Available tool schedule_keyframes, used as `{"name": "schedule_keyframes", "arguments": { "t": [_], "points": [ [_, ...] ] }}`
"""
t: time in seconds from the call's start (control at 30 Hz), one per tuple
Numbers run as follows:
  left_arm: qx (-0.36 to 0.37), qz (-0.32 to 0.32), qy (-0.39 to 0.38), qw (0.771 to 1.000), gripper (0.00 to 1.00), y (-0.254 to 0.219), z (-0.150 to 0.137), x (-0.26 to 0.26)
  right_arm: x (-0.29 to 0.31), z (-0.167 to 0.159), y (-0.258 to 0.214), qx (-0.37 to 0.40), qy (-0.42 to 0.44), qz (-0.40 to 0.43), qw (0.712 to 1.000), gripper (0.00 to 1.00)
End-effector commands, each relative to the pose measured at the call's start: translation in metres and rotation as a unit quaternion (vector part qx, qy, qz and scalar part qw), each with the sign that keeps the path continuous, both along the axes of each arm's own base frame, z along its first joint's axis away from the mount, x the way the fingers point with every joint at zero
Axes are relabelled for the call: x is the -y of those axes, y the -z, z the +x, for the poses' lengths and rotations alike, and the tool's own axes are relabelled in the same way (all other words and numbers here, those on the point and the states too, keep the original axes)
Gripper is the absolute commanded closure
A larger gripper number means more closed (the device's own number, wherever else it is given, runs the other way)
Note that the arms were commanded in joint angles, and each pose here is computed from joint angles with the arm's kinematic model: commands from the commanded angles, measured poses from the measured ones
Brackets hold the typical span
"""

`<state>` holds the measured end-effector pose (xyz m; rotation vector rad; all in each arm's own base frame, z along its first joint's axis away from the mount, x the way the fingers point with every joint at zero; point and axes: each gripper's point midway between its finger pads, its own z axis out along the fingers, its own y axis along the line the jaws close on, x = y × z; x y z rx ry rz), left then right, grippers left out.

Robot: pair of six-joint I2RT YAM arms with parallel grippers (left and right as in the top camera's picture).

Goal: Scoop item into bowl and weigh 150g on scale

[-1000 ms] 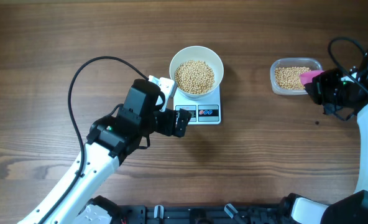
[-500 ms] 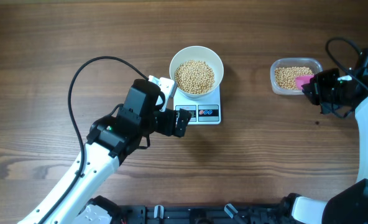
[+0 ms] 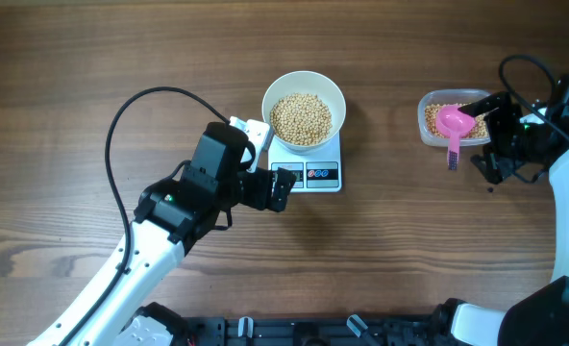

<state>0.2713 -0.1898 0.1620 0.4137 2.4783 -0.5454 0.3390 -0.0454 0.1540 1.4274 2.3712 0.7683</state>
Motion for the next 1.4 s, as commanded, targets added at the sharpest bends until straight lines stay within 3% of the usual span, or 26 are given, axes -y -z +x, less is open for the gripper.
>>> {"name": "schedule_keyframes", "arguments": {
  "t": [0.0,0.1,0.47,0.83,1.37],
  "points": [
    [0.007,0.007,0.006,1.000,0.00,0.000,0.001,0.000,0.008,-0.015,0.007,-0.032,-0.002,-0.040,0.999,0.00],
    [0.007,0.007,0.006,1.000,0.00,0.000,0.001,0.000,0.010,-0.029,-0.002,-0.032,-0.020,-0.073,0.997,0.00],
    [0.007,0.007,0.006,1.000,0.00,0.000,0.001,0.000,-0.004,-0.067,-0.075,0.083,-0.059,-0.144,0.984,0.00],
    [0.007,0.007,0.006,1.000,0.00,0.000,0.001,0.000,-0.031,-0.139,-0.073,0.018,-0.066,-0.115,0.991,0.01],
    [0.007,0.007,0.006,1.000,0.00,0.000,0.001,0.000,-0.027,-0.132,-0.058,-0.022,-0.068,-0.101,0.992,0.00]
  ]
}}
